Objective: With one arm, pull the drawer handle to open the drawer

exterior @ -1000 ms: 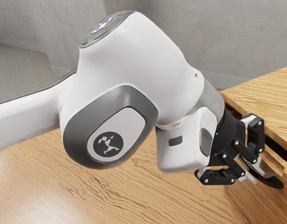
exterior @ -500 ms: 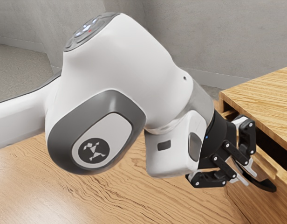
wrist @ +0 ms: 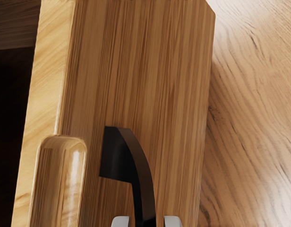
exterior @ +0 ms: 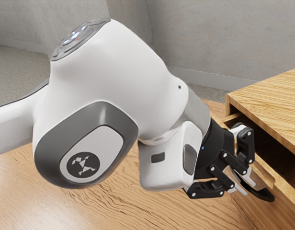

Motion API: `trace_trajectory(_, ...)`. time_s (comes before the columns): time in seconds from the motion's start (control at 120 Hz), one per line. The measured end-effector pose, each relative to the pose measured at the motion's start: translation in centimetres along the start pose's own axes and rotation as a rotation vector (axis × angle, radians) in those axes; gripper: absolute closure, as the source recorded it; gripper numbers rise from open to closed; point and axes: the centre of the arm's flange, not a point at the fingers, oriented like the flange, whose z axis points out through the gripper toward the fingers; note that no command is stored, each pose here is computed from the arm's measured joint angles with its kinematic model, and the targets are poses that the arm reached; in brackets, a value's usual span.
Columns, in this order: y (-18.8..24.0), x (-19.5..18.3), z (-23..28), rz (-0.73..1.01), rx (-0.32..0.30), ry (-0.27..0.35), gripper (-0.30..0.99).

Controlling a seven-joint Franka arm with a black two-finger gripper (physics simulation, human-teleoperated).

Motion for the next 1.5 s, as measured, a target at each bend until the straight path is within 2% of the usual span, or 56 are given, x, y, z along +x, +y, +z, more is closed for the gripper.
trace_trajectory(1.5,4.1,-0.3,-2.9,-0.036,0.029,-0.039,0.71)
